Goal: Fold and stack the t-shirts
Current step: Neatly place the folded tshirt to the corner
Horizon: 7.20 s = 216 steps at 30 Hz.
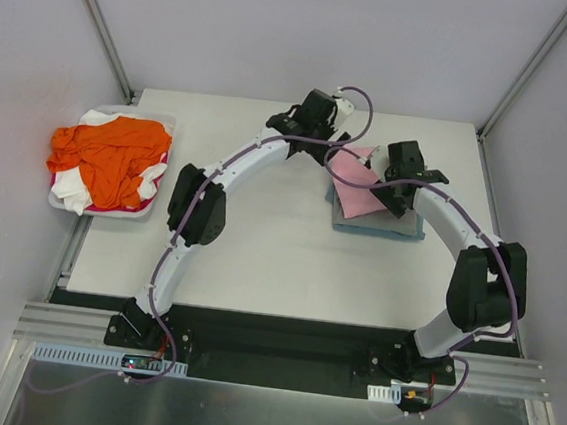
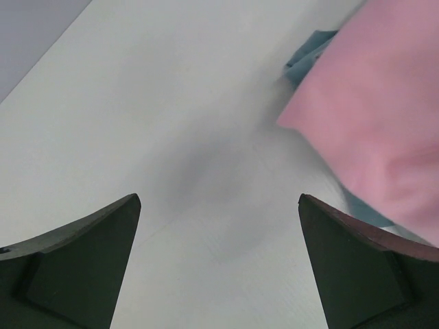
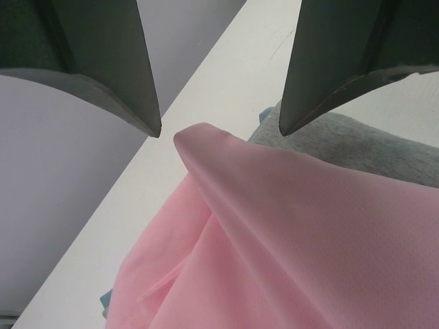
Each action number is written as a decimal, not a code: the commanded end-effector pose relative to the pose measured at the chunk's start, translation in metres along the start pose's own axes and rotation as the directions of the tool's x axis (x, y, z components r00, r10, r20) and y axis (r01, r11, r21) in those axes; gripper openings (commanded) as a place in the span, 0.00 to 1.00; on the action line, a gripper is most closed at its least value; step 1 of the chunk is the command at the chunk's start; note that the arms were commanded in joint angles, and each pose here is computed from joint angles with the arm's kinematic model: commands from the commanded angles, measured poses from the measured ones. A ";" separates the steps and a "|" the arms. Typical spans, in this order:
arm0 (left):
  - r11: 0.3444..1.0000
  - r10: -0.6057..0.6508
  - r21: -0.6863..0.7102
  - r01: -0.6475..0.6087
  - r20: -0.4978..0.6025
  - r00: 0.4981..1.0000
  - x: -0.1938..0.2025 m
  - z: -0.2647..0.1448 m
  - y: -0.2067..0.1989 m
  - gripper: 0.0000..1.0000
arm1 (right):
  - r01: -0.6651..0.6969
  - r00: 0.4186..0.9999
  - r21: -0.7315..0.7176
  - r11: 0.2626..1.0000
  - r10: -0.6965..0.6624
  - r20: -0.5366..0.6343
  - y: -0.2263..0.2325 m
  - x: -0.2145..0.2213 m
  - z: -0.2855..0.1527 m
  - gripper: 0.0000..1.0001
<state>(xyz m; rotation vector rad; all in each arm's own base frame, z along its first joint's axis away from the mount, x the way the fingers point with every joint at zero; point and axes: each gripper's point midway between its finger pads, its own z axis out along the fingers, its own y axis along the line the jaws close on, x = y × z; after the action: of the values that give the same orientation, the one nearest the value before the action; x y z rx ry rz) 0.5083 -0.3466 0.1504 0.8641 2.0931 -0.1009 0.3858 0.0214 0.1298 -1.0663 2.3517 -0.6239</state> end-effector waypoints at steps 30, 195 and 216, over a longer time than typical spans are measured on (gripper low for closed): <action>0.991 -0.097 -0.094 0.094 -0.028 0.995 0.033 -0.060 0.053 0.99 | 0.042 0.994 -0.112 0.993 -0.052 -0.095 0.030 0.033 0.010 0.01; 0.990 -0.120 -0.071 0.118 -0.029 0.992 0.058 -0.073 0.048 0.99 | -0.077 0.993 0.109 0.991 0.066 0.100 -0.049 -0.052 -0.068 0.69; 0.990 -0.121 -0.073 0.118 -0.035 0.992 0.062 -0.075 0.048 0.99 | -0.031 0.993 0.135 0.990 0.015 0.115 -0.042 -0.082 -0.048 0.70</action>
<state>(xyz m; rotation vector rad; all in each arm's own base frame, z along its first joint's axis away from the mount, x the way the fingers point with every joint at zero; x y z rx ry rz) 0.4637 -0.2538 0.1349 0.7374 2.2204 -0.0522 0.4067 0.0708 0.2153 -1.0274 2.2105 -0.6589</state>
